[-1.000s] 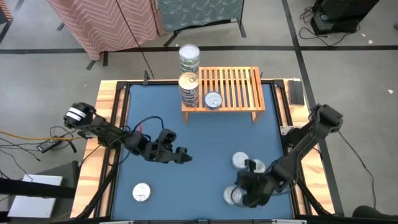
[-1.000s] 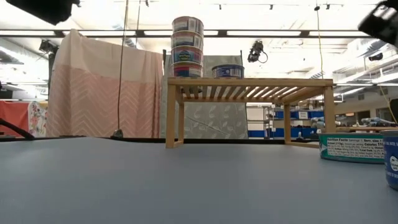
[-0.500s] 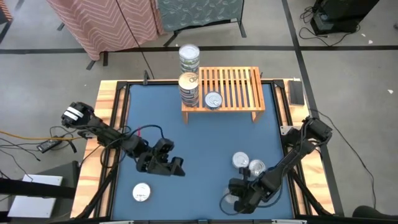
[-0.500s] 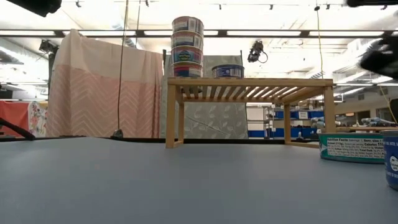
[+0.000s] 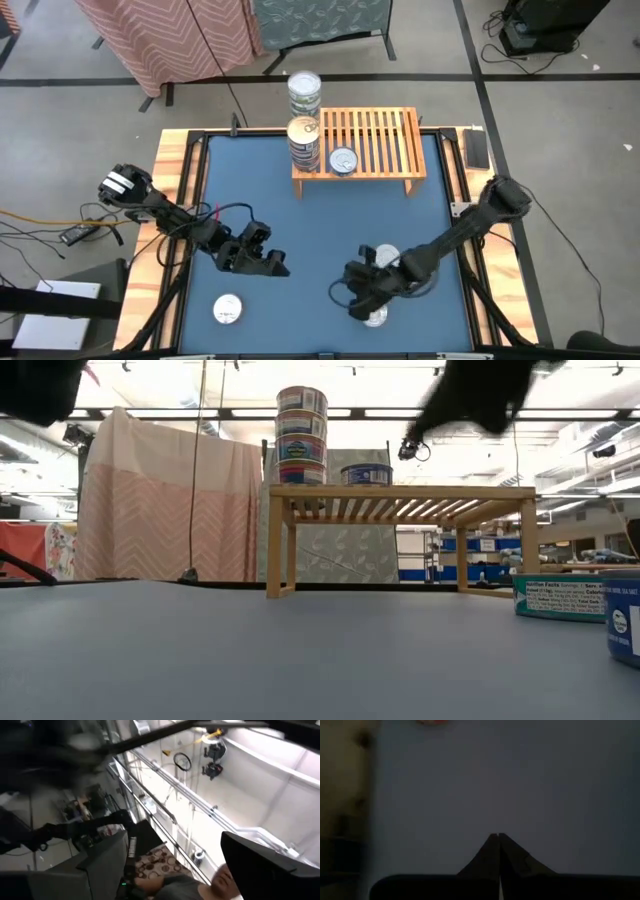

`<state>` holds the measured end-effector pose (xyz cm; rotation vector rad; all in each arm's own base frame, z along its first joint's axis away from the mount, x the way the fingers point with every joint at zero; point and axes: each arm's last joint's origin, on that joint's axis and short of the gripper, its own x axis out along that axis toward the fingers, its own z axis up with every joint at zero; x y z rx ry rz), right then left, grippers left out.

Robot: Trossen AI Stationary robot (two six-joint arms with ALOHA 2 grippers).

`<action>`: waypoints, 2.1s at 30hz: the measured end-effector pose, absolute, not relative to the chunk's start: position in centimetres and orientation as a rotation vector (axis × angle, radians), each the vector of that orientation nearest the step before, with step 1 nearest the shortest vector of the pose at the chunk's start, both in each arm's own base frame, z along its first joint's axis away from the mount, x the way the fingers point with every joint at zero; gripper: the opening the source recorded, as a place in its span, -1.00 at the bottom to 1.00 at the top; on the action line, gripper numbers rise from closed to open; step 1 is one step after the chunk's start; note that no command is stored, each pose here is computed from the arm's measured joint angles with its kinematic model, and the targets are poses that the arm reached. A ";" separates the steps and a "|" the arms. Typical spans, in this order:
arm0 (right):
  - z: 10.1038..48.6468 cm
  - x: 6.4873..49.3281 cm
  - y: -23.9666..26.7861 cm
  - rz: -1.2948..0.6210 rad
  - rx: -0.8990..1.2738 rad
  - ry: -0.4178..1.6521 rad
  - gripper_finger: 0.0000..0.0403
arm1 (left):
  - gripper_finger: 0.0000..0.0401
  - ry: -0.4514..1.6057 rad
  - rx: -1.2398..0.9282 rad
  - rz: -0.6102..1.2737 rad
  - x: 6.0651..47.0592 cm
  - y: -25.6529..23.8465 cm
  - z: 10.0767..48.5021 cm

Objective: Stack canned seafood by type on shelf
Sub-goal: Stack the dark blue tuna can on top of the dark blue tuna can on the shelf

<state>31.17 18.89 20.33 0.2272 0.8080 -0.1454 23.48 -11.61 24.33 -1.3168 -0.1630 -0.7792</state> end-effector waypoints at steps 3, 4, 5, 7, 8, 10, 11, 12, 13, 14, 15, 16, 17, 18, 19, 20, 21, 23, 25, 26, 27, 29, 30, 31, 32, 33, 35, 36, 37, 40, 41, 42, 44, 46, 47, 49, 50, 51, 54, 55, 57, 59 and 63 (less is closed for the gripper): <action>23.2 29.7 20.3 -0.086 0.212 0.799 -1.00 | 0.61 -0.177 -1.324 -0.682 23.0 -11.1 23.2; 23.4 29.2 20.7 -0.070 0.221 0.819 -1.00 | 0.61 -0.183 -1.324 -0.641 22.9 -11.0 22.8; 23.3 28.7 21.3 -0.053 0.235 0.844 -1.00 | 0.61 -0.185 -1.330 -0.599 22.9 -10.9 22.5; 22.7 27.7 22.6 -0.031 0.267 0.902 -1.00 | 0.61 -0.156 -1.354 -0.523 23.0 -10.8 21.8; 22.4 27.2 23.3 -0.025 0.288 0.919 -1.00 | 0.61 -0.132 -1.361 -0.493 23.1 -10.8 21.5; 21.7 26.1 24.8 -0.027 0.318 0.943 -1.00 | 0.61 -0.095 -1.386 -0.476 23.3 -11.1 21.3; 21.3 25.6 25.3 -0.043 0.328 0.955 -1.00 | 0.61 -0.085 -1.401 -0.482 23.3 -11.3 21.4; 20.9 25.1 25.8 -0.058 0.343 0.971 -1.00 | 0.61 -0.076 -1.404 -0.486 23.3 -11.5 21.5; 20.7 24.6 26.1 -0.075 0.357 0.986 -1.00 | 0.61 -0.063 -1.403 -0.485 23.4 -11.7 21.4; 20.5 24.1 26.3 -0.096 0.364 1.001 -1.00 | 0.61 -0.050 -1.399 -0.483 23.4 -11.9 21.5; 20.3 23.9 26.5 -0.114 0.374 1.005 -1.00 | 0.61 -0.037 -1.394 -0.479 23.5 -12.1 21.4; 20.1 23.7 26.6 -0.129 0.374 1.011 -1.00 | 0.61 -0.026 -1.392 -0.470 23.5 -12.2 21.4; 19.7 23.4 26.6 -0.144 0.362 1.017 -1.00 | 0.61 -0.015 -1.389 -0.454 23.6 -12.4 21.3; 19.4 23.3 26.6 -0.154 0.352 1.026 -1.00 | 0.61 -0.003 -1.385 -0.430 23.7 -12.4 21.2; 19.1 23.3 26.6 -0.160 0.347 1.029 -1.00 | 0.61 0.012 -1.379 -0.399 23.8 -12.5 21.0; 18.8 23.4 26.4 -0.167 0.342 1.039 -1.00 | 0.61 0.019 -1.377 -0.371 23.9 -12.5 20.8; 18.3 23.6 26.3 -0.176 0.340 1.053 -1.00 | 0.61 0.021 -1.376 -0.342 24.0 -12.5 20.6; 17.3 24.1 26.1 -0.193 0.323 1.083 -1.00 | 0.61 0.007 -1.380 -0.305 24.1 -12.4 20.5; 16.4 24.6 25.8 -0.200 0.290 1.105 -1.00 | 0.61 0.008 -1.398 -0.296 24.1 -12.4 20.4; 16.1 24.9 25.6 -0.206 0.284 1.108 -1.00 | 0.61 0.017 -1.401 -0.296 24.1 -12.5 20.3; 15.9 25.2 25.5 -0.211 0.282 1.108 -1.00 | 0.61 0.024 -1.400 -0.301 24.1 -12.5 20.3; 15.5 26.0 25.0 -0.219 0.273 1.105 -1.00 | 0.61 0.027 -1.390 -0.306 24.0 -12.6 20.3; 15.3 26.5 24.8 -0.218 0.266 1.099 -1.00 | 0.61 0.030 -1.378 -0.302 24.0 -12.6 20.3; 15.3 27.0 24.5 -0.215 0.255 1.090 -1.00 | 0.61 0.034 -1.365 -0.296 24.0 -12.6 20.2; 15.3 27.4 24.0 -0.213 0.240 1.086 -1.00 | 0.61 0.037 -1.362 -0.291 24.1 -12.6 20.1; 15.1 27.9 23.5 -0.215 0.217 1.077 -1.00 | 0.61 0.035 -1.362 -0.287 24.1 -12.6 20.1; 15.2 29.0 22.6 -0.221 0.195 1.051 -1.00 | 0.61 0.018 -1.361 -0.268 24.1 -12.5 20.1; 15.2 29.5 22.0 -0.229 0.191 1.041 -1.00 | 0.61 0.004 -1.352 -0.248 24.1 -12.5 20.1; 15.2 30.1 21.4 -0.233 0.187 1.029 -1.00 | 0.61 -0.004 -1.341 -0.227 24.1 -12.4 20.0; 15.3 31.9 19.6 -0.233 0.186 0.989 -1.00 | 0.61 -0.003 -1.343 -0.199 24.1 -12.4 19.9; 15.3 32.3 19.2 -0.230 0.189 0.971 -1.00 | 0.61 0.010 -1.346 -0.188 24.2 -12.4 19.7; 15.6 32.8 18.9 -0.220 0.193 0.944 -1.00 | 0.61 0.028 -1.353 -0.176 24.2 -12.4 19.5; 16.5 33.4 18.9 -0.186 0.184 0.872 -1.00 | 0.61 0.090 -1.352 -0.162 24.2 -12.5 19.0; 18.2 33.6 19.2 -0.190 0.156 0.788 -1.00 | 0.61 0.187 -1.317 -0.132 24.2 -12.6 18.1; 19.2 33.7 19.3 -0.195 0.141 0.747 -1.00 | 0.61 0.238 -1.304 -0.102 24.1 -12.6 17.6; 20.9 33.4 19.5 -0.200 0.119 0.695 -1.00 | 0.61 0.313 -1.277 -0.039 24.0 -12.5 16.6; 21.5 33.1 19.5 -0.202 0.117 0.684 -1.00 | 0.61 0.340 -1.260 -0.014 23.9 -12.5 16.3; 22.0 32.8 19.5 -0.205 0.124 0.685 -1.00 | 0.61 0.367 -1.244 0.014 23.8 -12.4 15.9; 22.2 31.7 19.9 -0.233 0.175 0.722 -1.00 | 0.61 0.405 -1.239 0.091 23.6 -12.2 15.2; 22.0 31.2 20.2 -0.238 0.182 0.742 -1.00 | 0.61 0.403 -1.237 0.105 23.6 -12.1 15.1; 21.4 30.2 21.1 -0.242 0.196 0.772 -1.00 | 0.61 0.392 -1.238 0.132 23.6 -12.0 15.0; 20.5 29.4 22.1 -0.264 0.210 0.752 -1.00 | 0.61 0.371 -1.253 0.174 23.5 -11.9 14.9; 18.1 27.3 23.3 -0.338 0.249 0.665 -1.00 | 0.61 0.346 -1.302 0.257 23.6 -11.8 14.2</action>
